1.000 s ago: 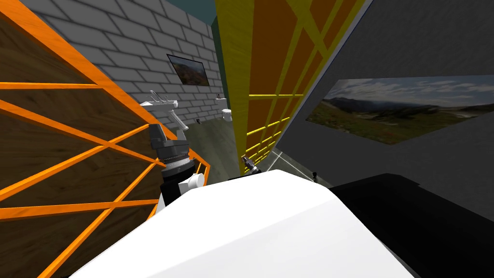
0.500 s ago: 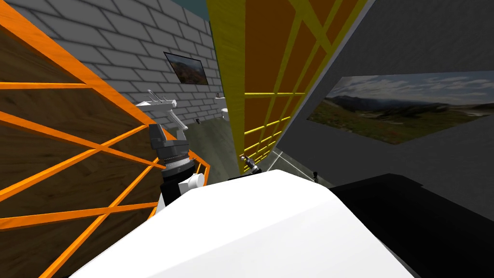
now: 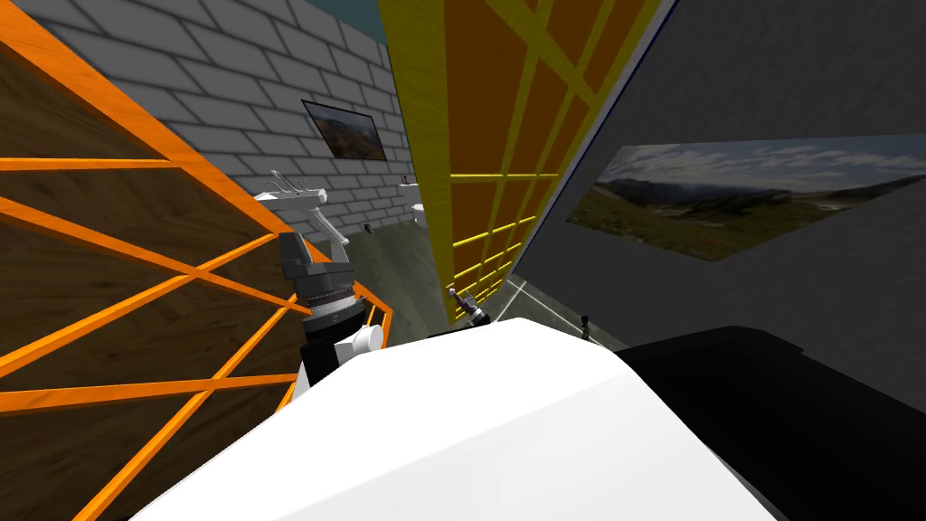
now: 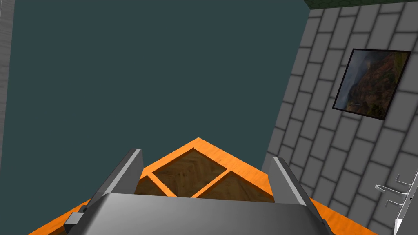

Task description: Push the door open

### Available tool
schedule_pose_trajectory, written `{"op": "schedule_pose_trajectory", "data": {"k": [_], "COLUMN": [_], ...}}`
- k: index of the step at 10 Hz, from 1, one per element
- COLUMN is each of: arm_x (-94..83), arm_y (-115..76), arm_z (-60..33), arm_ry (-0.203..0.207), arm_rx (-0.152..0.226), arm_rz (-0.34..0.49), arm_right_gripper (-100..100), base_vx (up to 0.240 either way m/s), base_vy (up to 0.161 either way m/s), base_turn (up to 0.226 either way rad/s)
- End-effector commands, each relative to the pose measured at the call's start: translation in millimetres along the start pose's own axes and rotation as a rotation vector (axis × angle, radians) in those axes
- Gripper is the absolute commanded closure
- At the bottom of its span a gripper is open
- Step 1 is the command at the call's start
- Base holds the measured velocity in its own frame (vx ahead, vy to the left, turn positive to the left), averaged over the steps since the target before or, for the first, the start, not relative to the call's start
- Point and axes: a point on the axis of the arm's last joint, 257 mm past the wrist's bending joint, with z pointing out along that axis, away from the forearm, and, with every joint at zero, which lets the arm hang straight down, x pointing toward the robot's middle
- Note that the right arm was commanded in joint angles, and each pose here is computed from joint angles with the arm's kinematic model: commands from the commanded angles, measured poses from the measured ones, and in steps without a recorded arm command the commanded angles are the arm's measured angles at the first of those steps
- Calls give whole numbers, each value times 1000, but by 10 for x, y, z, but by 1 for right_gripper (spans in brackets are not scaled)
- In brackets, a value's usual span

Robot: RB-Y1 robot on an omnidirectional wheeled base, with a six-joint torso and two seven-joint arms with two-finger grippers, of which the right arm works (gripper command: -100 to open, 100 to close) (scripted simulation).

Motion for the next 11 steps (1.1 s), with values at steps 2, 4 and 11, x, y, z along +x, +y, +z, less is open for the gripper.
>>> {"op": "schedule_pose_trajectory", "data": {"k": [2,4,11], "arm_x": [30,44,120], "arm_y": [-31,-40,-48], "arm_z": [57,84,236], "arm_ry": [18,25,56], "arm_rx": [0,-1,-10], "arm_rz": [-94,-142,-332], "arm_right_gripper": [-100,-100,-100], "base_vx": [-91,-61,-65], "base_vy": [-11,-5,-9], "base_turn": [-68,-40,-52]}}
